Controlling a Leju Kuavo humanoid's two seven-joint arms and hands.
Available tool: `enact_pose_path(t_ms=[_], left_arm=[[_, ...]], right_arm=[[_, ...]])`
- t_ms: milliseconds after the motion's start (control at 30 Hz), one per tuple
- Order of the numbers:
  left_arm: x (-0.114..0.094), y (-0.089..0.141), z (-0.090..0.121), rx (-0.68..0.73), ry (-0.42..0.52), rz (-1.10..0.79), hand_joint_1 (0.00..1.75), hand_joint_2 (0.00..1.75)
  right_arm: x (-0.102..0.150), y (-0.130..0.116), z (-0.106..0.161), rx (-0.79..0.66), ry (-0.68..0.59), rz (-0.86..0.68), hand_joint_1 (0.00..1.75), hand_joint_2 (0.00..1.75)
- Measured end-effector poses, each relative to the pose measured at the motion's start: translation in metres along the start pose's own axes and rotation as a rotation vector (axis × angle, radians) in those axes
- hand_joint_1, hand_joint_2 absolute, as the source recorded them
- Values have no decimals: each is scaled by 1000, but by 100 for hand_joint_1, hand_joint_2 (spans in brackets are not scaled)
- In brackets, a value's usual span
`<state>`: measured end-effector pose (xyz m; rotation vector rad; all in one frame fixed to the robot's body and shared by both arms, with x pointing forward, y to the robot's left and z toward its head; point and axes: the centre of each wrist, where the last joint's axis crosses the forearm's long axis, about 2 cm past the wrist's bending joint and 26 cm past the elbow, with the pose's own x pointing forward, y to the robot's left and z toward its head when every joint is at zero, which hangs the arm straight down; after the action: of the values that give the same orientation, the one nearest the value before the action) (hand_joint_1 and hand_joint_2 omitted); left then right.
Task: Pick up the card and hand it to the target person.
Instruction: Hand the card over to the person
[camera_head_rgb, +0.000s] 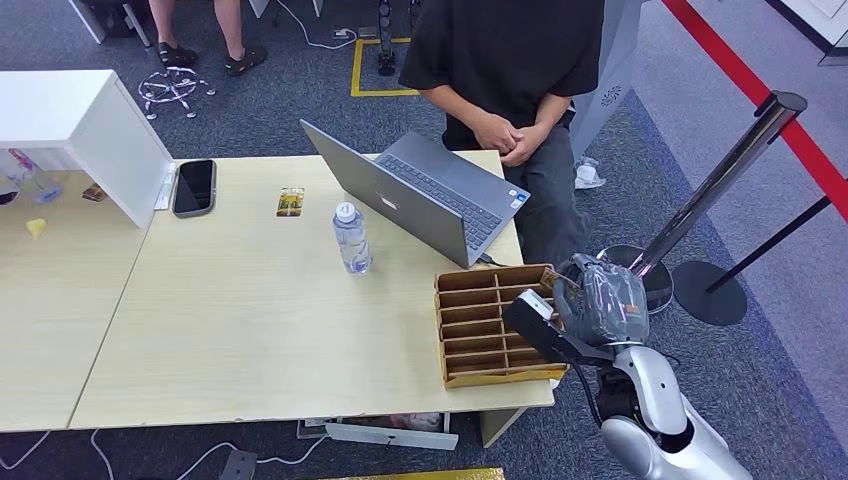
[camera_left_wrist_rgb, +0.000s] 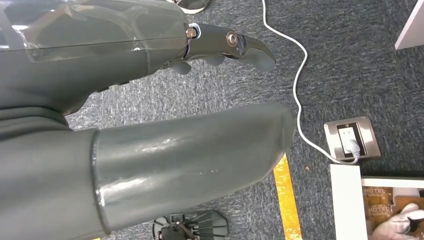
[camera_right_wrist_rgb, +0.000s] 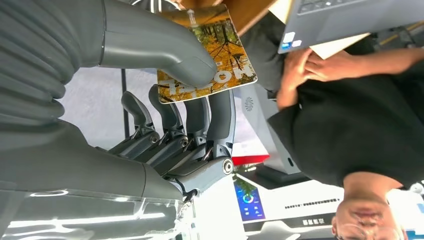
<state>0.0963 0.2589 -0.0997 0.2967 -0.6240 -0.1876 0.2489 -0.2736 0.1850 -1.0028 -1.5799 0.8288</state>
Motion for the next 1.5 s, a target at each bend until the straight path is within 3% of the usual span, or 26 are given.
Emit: enact_pose_path(t_ms=[333,733,1500], left_arm=[[-1,0,0,0,2,-2,0,0],[4,0,-2,-16,5,-28,0,0],[16,1,-6,-20,-9,-48,0,0]], right_arm=[[3,-27,-4,-114,-31,-61,137,175],[-5,-43,-15,-267,-50,-63,138,175],[-40,-22,-36,-257,53,65,127,175]])
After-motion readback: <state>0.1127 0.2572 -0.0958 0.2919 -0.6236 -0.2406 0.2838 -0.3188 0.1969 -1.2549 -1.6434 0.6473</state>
